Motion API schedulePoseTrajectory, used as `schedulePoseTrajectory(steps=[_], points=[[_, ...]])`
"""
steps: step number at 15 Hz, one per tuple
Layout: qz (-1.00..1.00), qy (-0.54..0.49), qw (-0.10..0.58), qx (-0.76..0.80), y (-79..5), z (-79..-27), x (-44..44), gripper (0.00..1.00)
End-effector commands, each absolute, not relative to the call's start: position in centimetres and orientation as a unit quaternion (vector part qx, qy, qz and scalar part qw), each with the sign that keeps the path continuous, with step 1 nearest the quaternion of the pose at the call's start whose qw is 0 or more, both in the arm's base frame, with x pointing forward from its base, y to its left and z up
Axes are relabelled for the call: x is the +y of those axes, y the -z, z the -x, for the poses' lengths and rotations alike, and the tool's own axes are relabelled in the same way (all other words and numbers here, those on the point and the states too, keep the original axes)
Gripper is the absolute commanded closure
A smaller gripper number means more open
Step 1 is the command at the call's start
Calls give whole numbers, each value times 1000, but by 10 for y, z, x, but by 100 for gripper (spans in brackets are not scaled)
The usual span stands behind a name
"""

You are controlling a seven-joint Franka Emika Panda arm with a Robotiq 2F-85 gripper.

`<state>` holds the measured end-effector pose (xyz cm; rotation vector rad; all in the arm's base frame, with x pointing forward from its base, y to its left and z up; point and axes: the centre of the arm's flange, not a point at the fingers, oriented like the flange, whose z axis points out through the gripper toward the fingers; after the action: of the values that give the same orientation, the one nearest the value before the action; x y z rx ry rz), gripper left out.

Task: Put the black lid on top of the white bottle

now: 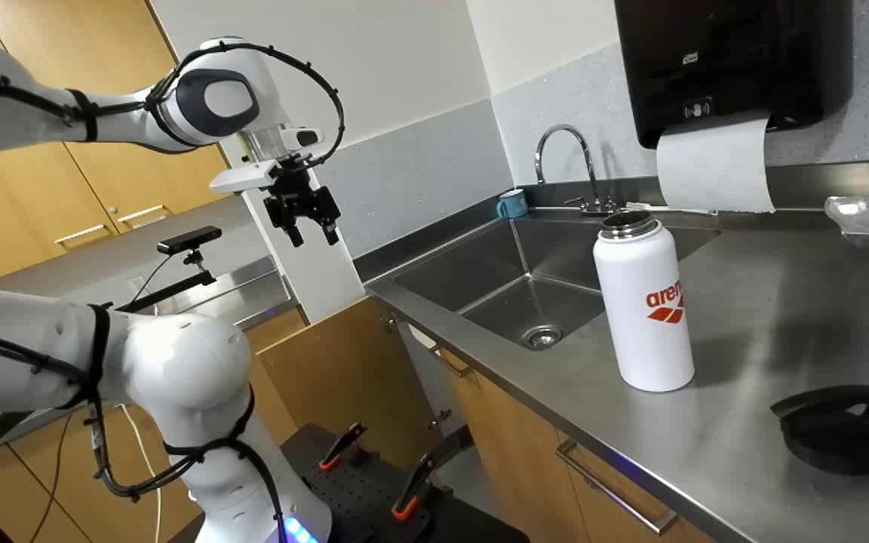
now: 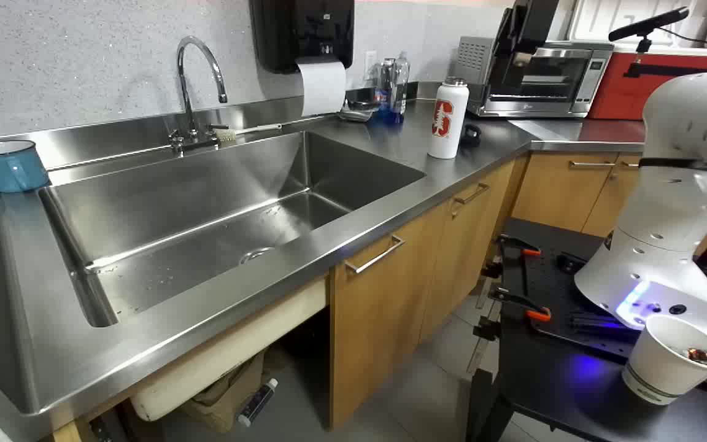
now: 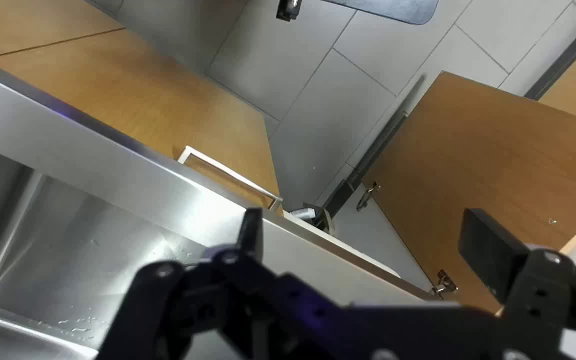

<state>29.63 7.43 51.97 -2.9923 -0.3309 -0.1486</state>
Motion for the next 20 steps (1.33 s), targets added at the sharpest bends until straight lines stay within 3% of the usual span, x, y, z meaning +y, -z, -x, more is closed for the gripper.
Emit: schedulePoseTrajectory(steps=[1,7,20], points=[[991,49,64,-110,-520,-296,74,0],[994,47,50,-86,-522,-292,62,0],[967,8,3,256,-485,-207,-186,0]])
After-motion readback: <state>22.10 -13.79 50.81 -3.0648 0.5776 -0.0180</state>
